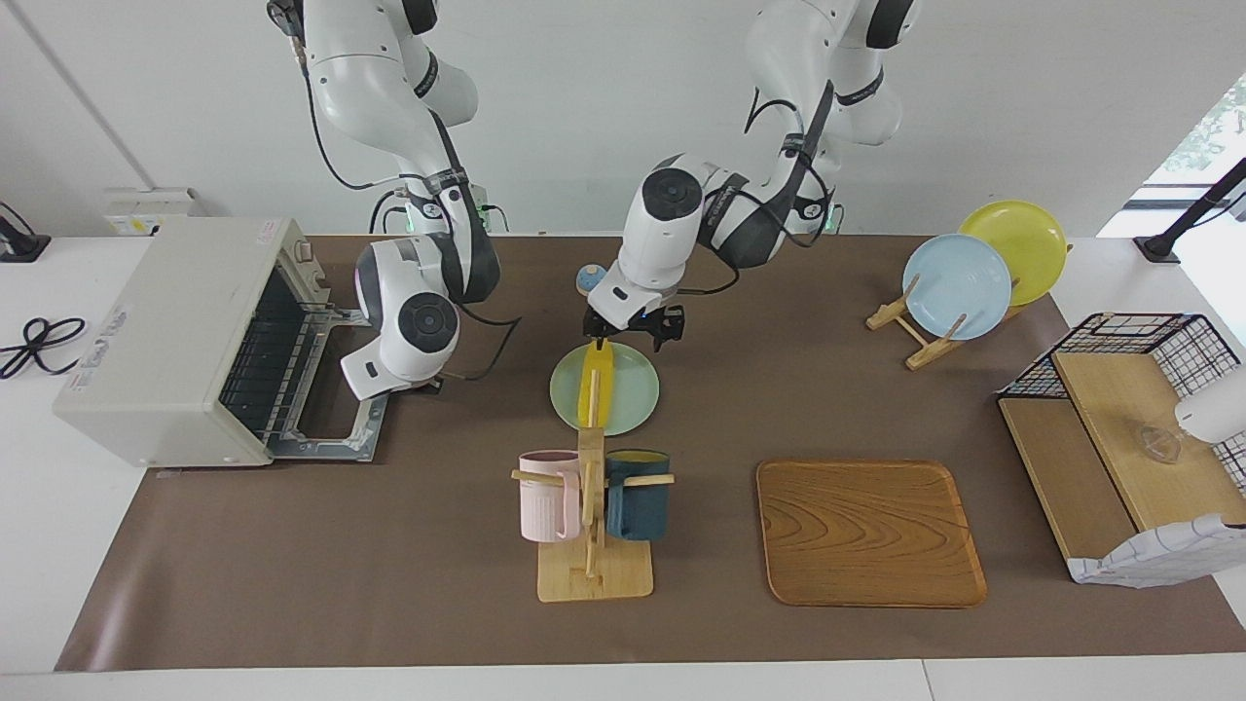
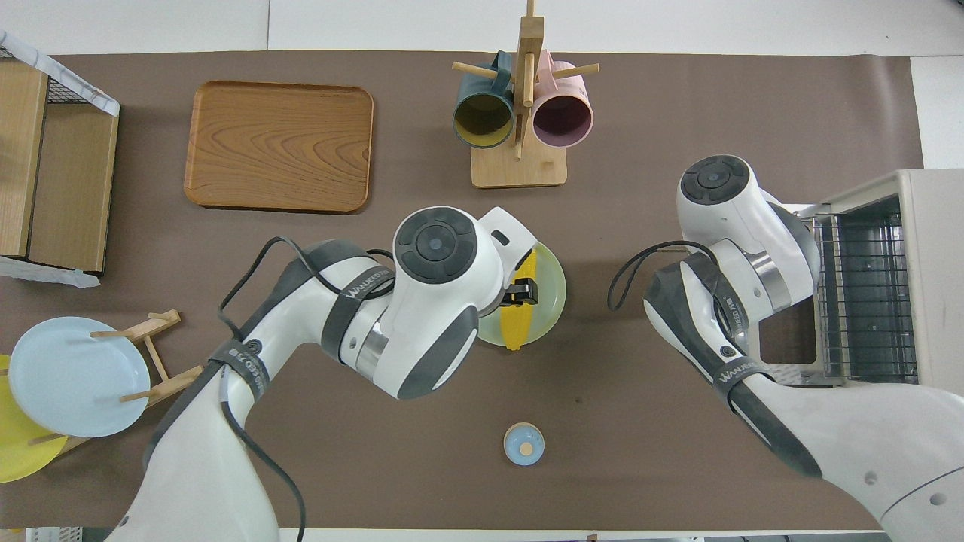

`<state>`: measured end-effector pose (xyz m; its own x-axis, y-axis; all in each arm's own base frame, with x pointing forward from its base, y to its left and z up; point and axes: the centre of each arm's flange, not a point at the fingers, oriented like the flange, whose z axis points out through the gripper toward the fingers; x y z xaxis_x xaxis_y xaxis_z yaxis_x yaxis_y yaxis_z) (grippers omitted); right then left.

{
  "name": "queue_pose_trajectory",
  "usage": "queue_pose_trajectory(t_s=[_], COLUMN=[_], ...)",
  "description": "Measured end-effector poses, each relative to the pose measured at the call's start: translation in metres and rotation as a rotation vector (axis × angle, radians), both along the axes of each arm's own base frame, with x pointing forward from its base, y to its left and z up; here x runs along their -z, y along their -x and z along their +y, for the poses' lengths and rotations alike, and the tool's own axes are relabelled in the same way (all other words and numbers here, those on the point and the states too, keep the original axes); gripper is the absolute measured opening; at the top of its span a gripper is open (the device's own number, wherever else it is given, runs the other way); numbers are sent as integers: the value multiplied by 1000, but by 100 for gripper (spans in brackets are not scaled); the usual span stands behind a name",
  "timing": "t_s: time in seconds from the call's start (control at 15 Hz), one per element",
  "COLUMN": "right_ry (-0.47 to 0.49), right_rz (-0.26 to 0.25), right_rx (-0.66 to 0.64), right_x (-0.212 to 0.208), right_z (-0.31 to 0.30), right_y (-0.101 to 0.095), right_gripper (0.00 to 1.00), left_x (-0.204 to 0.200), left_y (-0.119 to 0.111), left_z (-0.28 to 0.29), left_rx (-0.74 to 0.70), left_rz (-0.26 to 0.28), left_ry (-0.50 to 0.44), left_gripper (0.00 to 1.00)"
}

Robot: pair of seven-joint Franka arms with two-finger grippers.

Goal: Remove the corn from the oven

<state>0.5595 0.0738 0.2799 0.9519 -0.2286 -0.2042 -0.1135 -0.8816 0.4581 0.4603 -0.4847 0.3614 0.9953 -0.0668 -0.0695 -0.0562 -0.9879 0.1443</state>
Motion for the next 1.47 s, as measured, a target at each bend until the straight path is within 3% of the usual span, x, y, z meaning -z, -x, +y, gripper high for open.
queue_pose_trajectory(t_s=[0.27, 0.47, 0.73, 1.0, 1.2, 1.27, 1.47], right_ry=[-47, -61, -74, -99, -105, -109, -176], right_rz=[33, 38, 22, 23, 26, 27, 5], right_rx=[-70, -110, -160, -177, -194, -195, -178], right_x=[-13, -71, -157, -183, -193, -197, -208], right_z=[-5, -15, -77, -121, -124, -128, -135], right_y=[0, 3, 14, 23, 28, 30, 35], right_gripper=[1, 1, 1, 1, 1, 1, 1], left_x=[13, 26, 52, 57, 57, 56, 50], left_y=[-6, -10, 2, 2, -3, -3, -6], left_z=[-15, -11, -10, -7, -2, -2, -1], left_rx=[-5, -12, -8, -12, -22, -22, -21], left_rz=[-36, -51, -63, -63, -67, -67, -50], left_ry=[35, 35, 39, 35, 32, 32, 17], left_gripper=[100, 100, 100, 98, 61, 54, 54])
